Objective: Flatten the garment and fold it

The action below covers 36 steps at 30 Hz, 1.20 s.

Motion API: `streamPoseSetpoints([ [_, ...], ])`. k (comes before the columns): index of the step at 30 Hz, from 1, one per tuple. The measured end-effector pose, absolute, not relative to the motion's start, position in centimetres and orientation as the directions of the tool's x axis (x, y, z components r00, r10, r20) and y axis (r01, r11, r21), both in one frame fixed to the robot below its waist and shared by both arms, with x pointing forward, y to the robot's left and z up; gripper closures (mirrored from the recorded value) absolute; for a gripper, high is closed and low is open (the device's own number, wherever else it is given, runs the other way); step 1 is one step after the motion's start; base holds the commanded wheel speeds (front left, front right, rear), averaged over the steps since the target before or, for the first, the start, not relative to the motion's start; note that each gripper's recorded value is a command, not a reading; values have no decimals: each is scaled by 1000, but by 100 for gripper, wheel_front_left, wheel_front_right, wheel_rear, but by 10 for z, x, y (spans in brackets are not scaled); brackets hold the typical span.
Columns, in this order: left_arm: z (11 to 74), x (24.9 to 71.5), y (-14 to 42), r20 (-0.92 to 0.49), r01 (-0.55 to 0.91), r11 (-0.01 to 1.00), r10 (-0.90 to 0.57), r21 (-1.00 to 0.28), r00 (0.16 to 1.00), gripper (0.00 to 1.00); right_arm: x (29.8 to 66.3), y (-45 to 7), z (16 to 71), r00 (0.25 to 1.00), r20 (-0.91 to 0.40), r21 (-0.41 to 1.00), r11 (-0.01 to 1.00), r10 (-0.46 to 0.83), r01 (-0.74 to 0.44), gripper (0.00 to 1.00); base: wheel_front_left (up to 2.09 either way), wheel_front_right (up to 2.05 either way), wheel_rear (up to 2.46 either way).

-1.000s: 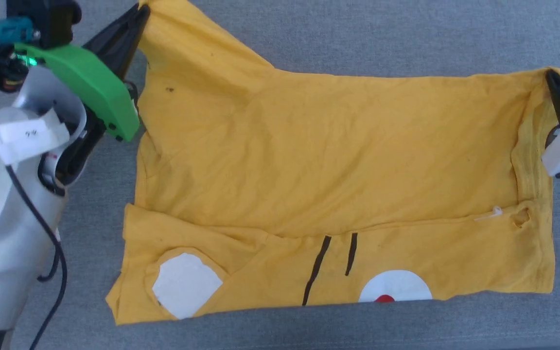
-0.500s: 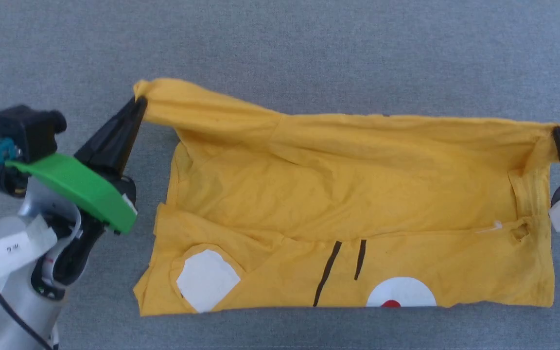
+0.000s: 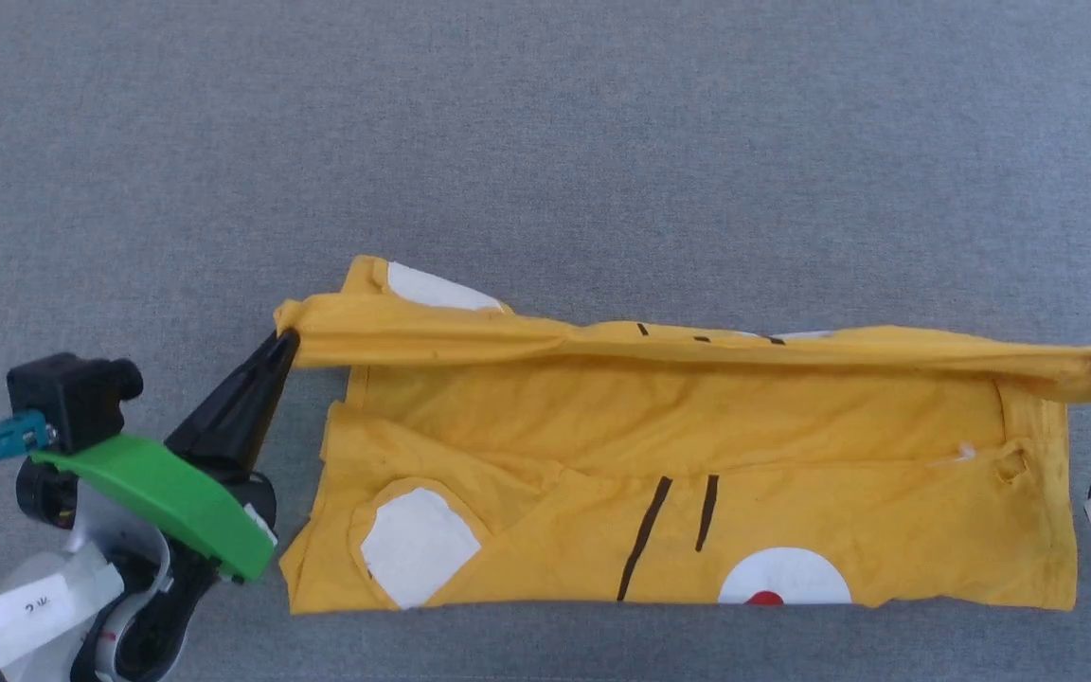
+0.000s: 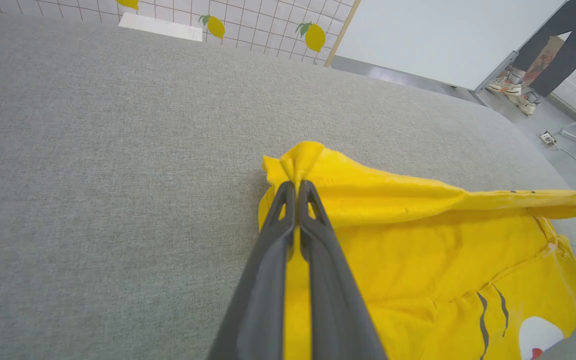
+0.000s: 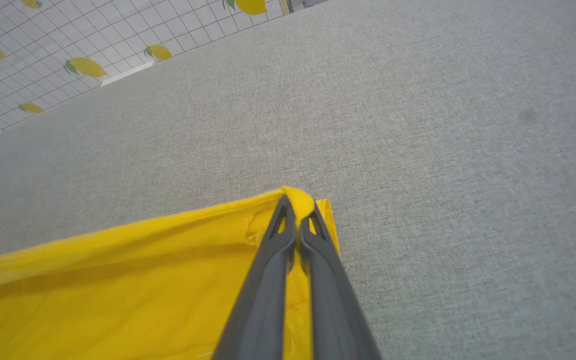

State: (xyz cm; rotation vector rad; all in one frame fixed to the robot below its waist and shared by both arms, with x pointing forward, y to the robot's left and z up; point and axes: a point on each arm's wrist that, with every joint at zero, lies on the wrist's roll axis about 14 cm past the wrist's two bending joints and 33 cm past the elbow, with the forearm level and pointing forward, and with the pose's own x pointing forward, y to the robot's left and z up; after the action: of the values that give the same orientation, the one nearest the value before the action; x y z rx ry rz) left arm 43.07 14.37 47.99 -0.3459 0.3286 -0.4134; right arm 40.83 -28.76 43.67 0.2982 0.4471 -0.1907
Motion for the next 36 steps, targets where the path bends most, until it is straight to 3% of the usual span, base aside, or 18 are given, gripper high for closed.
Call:
streamPoseSetpoints([
  [12, 461, 398, 142, -314, 273, 843, -444, -463, 839, 100, 375, -291, 421, 842, -522, 252, 919, -135, 303, 100, 0, 0, 0],
  [21, 434, 373, 133, -430, 244, 836, -477, -492, 766, 100, 354, -292, 405, 786, -604, 230, 915, -134, 332, 100, 0, 0, 0],
  [27, 416, 363, 133, -481, 211, 844, -467, -494, 742, 100, 348, -290, 396, 764, -632, 217, 916, -131, 337, 94, 0, 0, 0],
  [29, 410, 360, 132, -495, 200, 844, -465, -497, 734, 100, 346, -288, 392, 756, -643, 214, 917, -127, 336, 81, 0, 0, 0],
  [30, 408, 360, 131, -498, 196, 844, -464, -499, 732, 100, 345, -286, 391, 752, -647, 214, 918, -123, 334, 64, 0, 0, 0],
  [31, 406, 361, 131, -498, 189, 845, -459, -499, 735, 100, 346, -285, 389, 750, -650, 213, 919, -121, 332, 41, 0, 0, 0],
  [32, 405, 362, 131, -497, 186, 846, -456, -500, 738, 100, 346, -284, 388, 749, -652, 213, 920, -118, 330, 4, 0, 0, 0],
  [33, 405, 365, 131, -492, 183, 846, -453, -501, 744, 100, 348, -282, 387, 750, -652, 213, 922, -114, 324, 0, 0, 0, 0],
  [34, 404, 367, 132, -491, 178, 847, -447, -500, 748, 82, 349, -281, 386, 750, -652, 213, 922, -111, 322, 0, 0, 0, 0],
  [35, 402, 369, 133, -492, 173, 851, -440, -496, 751, 23, 350, -280, 385, 749, -654, 216, 922, -108, 322, 0, 0, 0, 0],
  [36, 400, 370, 134, -495, 169, 853, -435, -493, 752, 4, 350, -279, 384, 749, -654, 217, 922, -107, 320, 0, 0, 0, 0],
])
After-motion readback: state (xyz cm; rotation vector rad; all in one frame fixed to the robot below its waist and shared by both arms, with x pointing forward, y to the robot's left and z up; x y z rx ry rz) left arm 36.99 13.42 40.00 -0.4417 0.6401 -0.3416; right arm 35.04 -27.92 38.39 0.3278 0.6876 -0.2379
